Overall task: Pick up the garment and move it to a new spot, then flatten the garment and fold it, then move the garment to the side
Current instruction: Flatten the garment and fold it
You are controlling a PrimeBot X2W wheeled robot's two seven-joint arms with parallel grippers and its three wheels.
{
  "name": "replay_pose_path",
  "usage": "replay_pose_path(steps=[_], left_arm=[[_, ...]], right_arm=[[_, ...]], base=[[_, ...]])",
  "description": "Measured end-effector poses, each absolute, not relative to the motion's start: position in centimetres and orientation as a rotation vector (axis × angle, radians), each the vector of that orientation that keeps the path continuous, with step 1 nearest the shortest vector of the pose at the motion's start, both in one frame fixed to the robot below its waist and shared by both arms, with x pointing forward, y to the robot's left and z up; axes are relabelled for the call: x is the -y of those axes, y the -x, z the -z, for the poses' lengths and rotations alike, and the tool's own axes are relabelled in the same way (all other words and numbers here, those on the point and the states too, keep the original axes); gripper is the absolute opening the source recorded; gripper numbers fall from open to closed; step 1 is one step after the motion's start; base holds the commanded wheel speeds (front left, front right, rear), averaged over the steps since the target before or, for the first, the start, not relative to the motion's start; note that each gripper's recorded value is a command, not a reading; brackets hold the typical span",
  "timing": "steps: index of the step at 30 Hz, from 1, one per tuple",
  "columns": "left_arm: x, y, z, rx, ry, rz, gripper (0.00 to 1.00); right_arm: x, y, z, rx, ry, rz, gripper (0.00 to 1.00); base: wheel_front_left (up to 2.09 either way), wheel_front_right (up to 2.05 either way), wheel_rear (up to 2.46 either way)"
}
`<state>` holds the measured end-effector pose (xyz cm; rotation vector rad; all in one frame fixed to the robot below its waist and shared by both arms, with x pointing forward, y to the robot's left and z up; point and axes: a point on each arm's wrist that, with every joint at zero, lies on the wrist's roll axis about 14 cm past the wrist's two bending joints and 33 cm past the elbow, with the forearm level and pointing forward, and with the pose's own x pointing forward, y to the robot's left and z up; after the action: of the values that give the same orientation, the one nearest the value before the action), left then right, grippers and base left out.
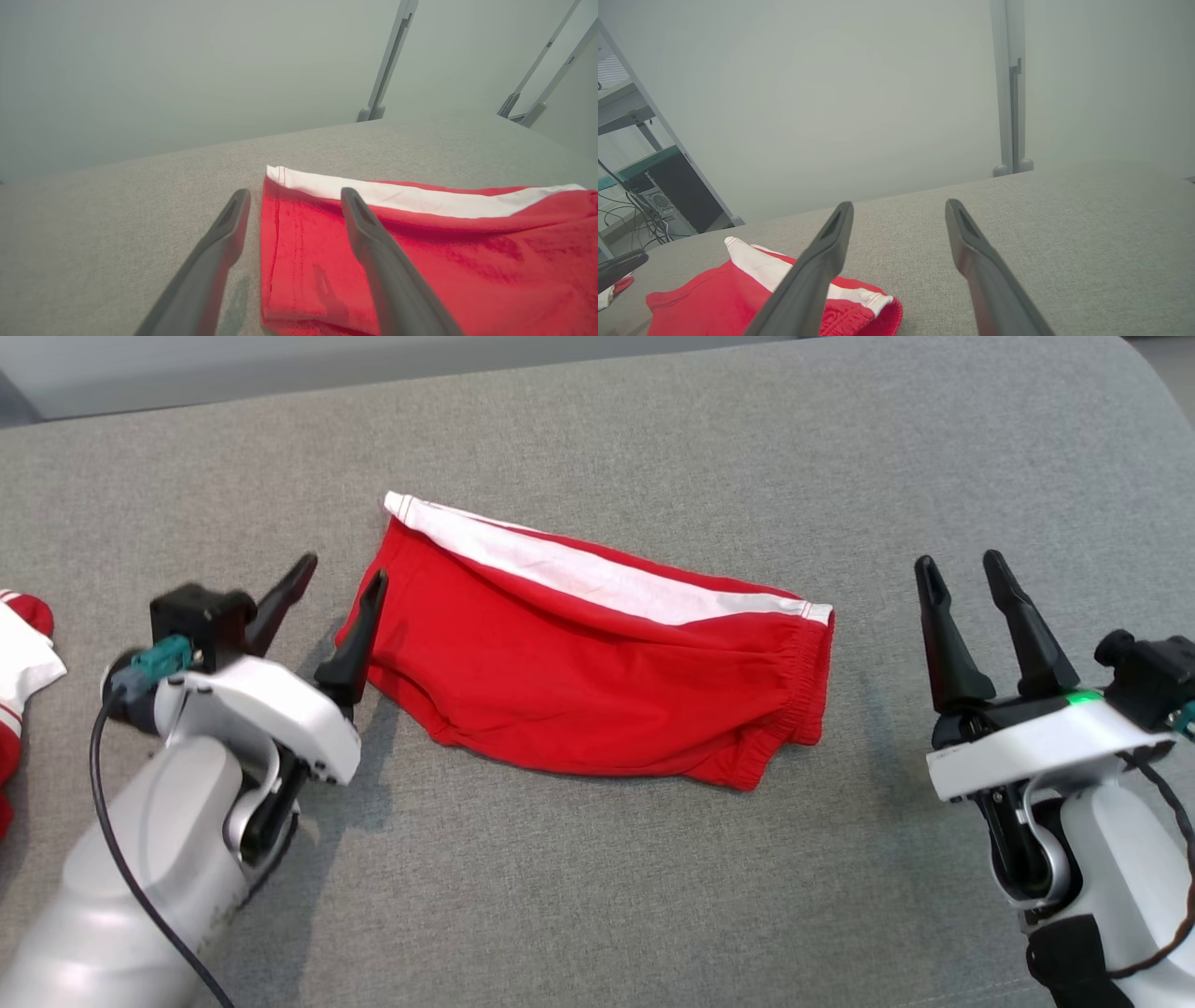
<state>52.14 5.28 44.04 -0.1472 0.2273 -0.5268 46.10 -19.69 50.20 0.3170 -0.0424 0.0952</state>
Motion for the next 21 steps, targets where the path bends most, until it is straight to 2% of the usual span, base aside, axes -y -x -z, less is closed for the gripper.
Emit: replay_pose_path(steps=[8, 21], left_arm=[[-6.2, -50.2, -41.8, -0.27, 0.216, 0.461, 1.0], [-6.6, -50.9, -37.6, -0.379, 0.246, 0.377, 1.0]], right_arm=[[20.8, -43.5, -49.2, 0.027, -0.311, -0.033, 1.0], [25.9, -41.0, -50.0, 0.068, -0.267, 0.129, 1.0]], base=[[0.0, 0.0, 0.0], [0.0, 0.0, 0.0]])
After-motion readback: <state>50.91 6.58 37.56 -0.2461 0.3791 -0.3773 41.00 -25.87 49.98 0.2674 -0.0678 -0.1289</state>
